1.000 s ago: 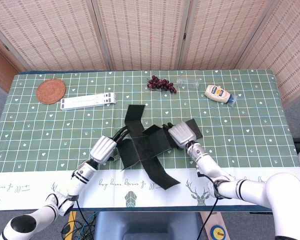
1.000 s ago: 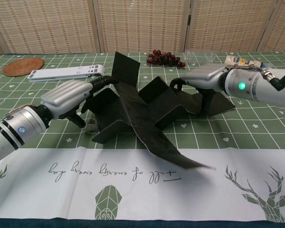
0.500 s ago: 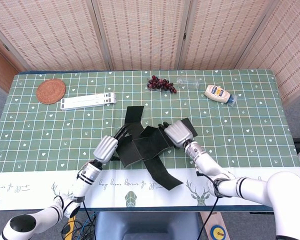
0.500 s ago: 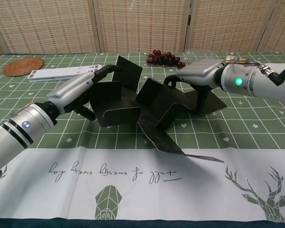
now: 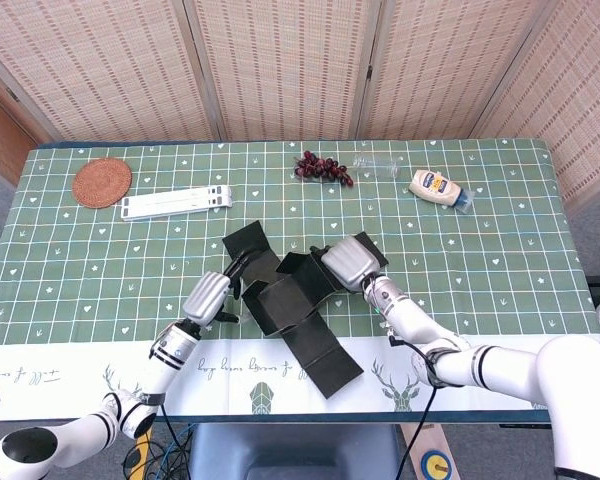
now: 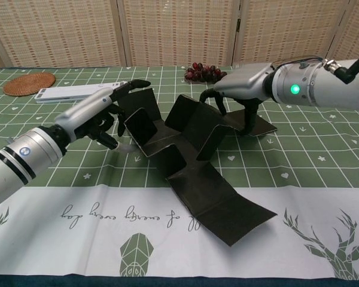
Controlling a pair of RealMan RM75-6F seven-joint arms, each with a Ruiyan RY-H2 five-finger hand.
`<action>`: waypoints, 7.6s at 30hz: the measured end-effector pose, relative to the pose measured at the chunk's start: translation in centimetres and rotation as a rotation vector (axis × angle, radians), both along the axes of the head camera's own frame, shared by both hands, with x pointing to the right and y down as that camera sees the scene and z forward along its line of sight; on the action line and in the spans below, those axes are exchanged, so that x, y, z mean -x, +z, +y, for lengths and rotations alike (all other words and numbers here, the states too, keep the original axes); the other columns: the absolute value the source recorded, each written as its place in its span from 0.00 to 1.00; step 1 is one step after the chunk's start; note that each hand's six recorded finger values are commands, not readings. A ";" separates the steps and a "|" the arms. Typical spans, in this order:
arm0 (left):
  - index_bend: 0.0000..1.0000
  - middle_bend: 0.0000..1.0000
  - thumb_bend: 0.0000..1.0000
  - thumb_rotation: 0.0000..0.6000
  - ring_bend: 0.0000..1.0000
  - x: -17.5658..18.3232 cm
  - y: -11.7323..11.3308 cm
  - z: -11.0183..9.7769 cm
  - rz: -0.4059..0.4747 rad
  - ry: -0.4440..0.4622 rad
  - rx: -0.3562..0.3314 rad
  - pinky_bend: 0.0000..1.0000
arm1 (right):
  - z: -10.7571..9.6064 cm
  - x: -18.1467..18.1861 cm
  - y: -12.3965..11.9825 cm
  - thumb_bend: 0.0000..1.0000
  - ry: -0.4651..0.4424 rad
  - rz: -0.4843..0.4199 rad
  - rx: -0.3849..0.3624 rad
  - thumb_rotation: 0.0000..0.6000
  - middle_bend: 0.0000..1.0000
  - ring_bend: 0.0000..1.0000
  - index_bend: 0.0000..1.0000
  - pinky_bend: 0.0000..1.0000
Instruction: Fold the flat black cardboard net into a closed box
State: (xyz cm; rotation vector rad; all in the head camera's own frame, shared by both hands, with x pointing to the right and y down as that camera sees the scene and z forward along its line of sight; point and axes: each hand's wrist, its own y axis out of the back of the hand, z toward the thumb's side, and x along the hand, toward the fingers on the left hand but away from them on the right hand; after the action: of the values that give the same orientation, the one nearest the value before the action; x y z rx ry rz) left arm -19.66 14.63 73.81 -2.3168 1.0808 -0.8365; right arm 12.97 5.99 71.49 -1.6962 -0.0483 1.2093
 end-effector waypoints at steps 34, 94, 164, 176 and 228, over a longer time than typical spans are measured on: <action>0.01 0.01 0.17 1.00 0.61 -0.3 1.9 2.1 0.291 -0.143 0.543 0.91 | 1.2 5.3 -3.4 0.38 -0.439 0.001 -0.176 1.00 0.40 0.82 0.40 1.00; 0.21 0.13 0.17 1.00 0.64 -1.0 2.0 3.0 0.476 -0.137 0.771 0.91 | 3.1 7.9 -4.8 0.39 -0.726 -0.165 -0.434 1.00 0.43 0.83 0.45 1.00; 0.23 0.17 0.17 1.00 0.64 8.3 -5.1 -4.4 0.614 -0.467 0.821 0.91 | 6.5 -5.8 -7.3 0.00 0.298 -0.784 -0.417 1.00 0.01 0.57 0.00 1.00; 0.23 0.17 0.17 1.00 0.64 8.9 -6.4 -5.5 0.653 -0.494 0.829 0.91 | 7.1 -7.0 -6.0 0.00 0.434 -0.789 -0.385 1.00 0.01 0.57 0.00 1.00; 0.22 0.17 0.17 1.00 0.63 6.3 -5.5 -3.5 0.453 -0.295 0.784 0.91 | 7.5 -0.4 -4.8 0.08 0.318 -0.765 -0.191 1.00 0.23 0.64 0.00 1.00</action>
State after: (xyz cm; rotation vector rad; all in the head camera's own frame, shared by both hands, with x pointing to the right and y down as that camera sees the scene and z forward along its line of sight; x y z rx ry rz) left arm -25.99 11.09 68.29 -3.1582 1.5076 -0.9983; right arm 13.36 13.47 66.66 -1.9281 -0.8943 0.6747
